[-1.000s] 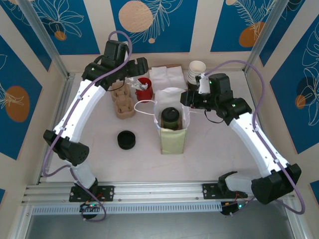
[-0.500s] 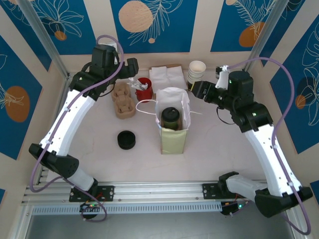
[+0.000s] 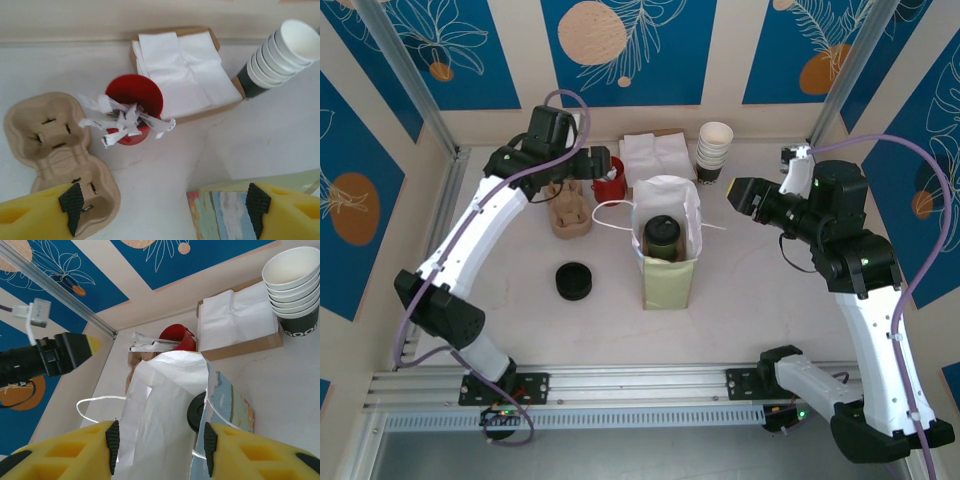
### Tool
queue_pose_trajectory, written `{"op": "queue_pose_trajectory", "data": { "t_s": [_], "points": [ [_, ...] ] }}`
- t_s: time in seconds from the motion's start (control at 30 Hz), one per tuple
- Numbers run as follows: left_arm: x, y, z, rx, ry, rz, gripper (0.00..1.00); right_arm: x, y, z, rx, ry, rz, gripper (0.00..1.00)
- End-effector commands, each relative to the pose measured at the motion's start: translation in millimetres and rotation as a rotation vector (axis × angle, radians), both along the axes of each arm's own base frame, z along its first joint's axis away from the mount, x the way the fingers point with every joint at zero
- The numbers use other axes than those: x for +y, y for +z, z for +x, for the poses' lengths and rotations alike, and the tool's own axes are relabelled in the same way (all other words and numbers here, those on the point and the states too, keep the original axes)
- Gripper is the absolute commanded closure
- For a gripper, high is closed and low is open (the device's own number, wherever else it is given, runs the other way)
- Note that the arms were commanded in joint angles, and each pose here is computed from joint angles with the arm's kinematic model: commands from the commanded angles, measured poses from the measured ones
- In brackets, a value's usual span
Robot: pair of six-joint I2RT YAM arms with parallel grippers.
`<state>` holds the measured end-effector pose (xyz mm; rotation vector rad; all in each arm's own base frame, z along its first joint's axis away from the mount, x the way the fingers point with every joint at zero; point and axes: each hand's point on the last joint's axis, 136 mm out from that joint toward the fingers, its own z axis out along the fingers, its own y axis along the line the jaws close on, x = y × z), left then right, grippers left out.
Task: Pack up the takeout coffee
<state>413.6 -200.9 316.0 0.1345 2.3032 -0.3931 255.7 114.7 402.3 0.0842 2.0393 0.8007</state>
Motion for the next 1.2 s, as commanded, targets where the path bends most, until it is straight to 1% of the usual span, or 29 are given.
{"op": "queue_pose_trajectory", "data": {
  "t_s": [0.0,0.13,0.27,0.4,0.5,0.6,0.7,0.9,1.17],
  "points": [
    [-8.7,1.2,12.6,-0.023,-0.049,-0.014,0.15,-0.2,5.5,1.5,-0.008,0.016,-0.009,0.52],
    [-0.4,-5.4,32.4,-0.024,0.01,0.038,0.17,-0.6,8.5,9.2,-0.026,0.014,-0.015,0.53],
    [5.4,-20.9,52.4,0.01,0.059,0.033,0.22,-1.3,9.1,19.1,-0.039,0.016,-0.031,0.53],
    [19.3,-30.2,73.7,0.026,0.133,-0.008,0.3,0.5,7.7,29.7,-0.044,0.029,-0.03,0.53],
    [24.8,-34.8,85.7,0.041,0.161,-0.075,0.33,1.0,1.8,36.8,-0.029,0.031,-0.033,0.53],
    [34.1,-39.9,96.5,0.048,0.205,-0.103,0.41,1.7,-3.3,41.3,-0.014,0.037,-0.033,0.54],
    [34.9,-46.8,106.1,0.07,0.211,-0.135,0.42,3.5,-7.2,42.8,-0.008,0.05,-0.03,0.54],
    [29.4,-63.5,110.1,0.131,0.212,-0.16,0.51,2.3,-15.9,39.2,0.004,0.047,-0.027,0.54],
    [30.1,-65.2,104.9,0.146,0.209,-0.153,0.55,0.4,-20.4,34.5,-0.004,0.041,-0.023,0.54]
  ]
}}
